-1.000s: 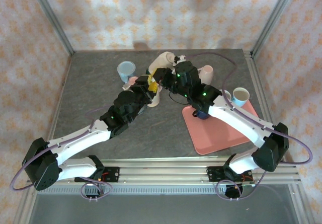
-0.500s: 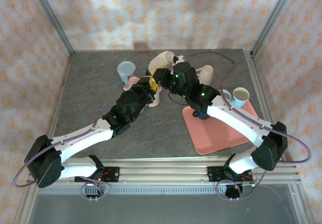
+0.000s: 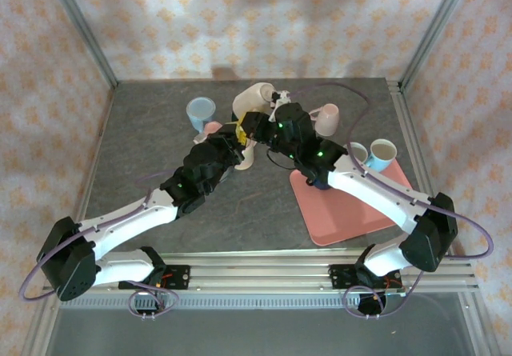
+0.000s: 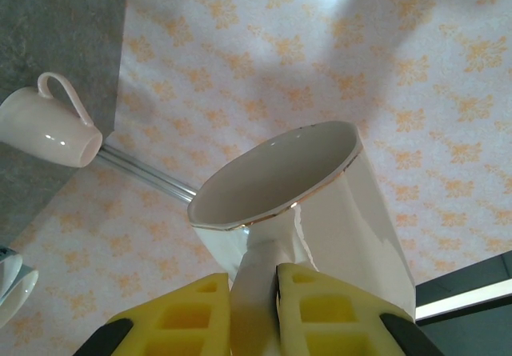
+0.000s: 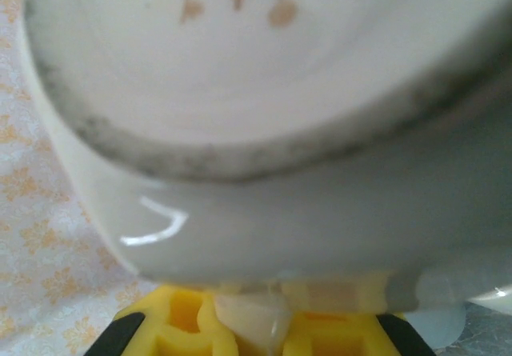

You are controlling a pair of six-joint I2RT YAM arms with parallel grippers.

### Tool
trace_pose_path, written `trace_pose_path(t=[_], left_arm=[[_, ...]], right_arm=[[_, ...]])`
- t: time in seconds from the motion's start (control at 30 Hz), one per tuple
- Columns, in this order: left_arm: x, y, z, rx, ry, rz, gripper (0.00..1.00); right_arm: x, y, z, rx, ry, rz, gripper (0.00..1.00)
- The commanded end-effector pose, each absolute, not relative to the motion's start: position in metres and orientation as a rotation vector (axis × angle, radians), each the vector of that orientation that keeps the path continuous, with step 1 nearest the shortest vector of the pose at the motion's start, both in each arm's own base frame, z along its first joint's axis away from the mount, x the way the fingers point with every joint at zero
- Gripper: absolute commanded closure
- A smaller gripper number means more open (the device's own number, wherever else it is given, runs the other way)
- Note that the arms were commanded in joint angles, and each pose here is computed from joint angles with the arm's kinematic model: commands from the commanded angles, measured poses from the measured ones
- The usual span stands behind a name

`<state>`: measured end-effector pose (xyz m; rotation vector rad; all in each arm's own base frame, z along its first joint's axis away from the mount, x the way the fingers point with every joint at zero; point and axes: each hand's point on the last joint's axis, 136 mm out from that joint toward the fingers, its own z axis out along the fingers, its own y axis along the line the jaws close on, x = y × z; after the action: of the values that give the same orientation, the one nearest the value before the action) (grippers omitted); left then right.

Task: Turn the mug right side up

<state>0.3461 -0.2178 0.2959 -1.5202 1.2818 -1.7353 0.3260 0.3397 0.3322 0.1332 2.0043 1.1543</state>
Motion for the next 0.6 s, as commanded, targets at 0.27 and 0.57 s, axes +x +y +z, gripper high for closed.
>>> trace_pose_path(t=[0.27, 0.57], left_arm=[[0.34, -0.2, 0.298, -1.901, 0.98, -1.974, 0.59], [0.317, -0.183, 0.263, -1.741, 1.403, -1.742, 0.49]], right_arm=[[0.325, 0.332, 0.375, 0.262, 1.798, 1.296, 1.0], [0.328, 0.309, 0.388, 0.406, 1.802, 1.237, 1.0]])
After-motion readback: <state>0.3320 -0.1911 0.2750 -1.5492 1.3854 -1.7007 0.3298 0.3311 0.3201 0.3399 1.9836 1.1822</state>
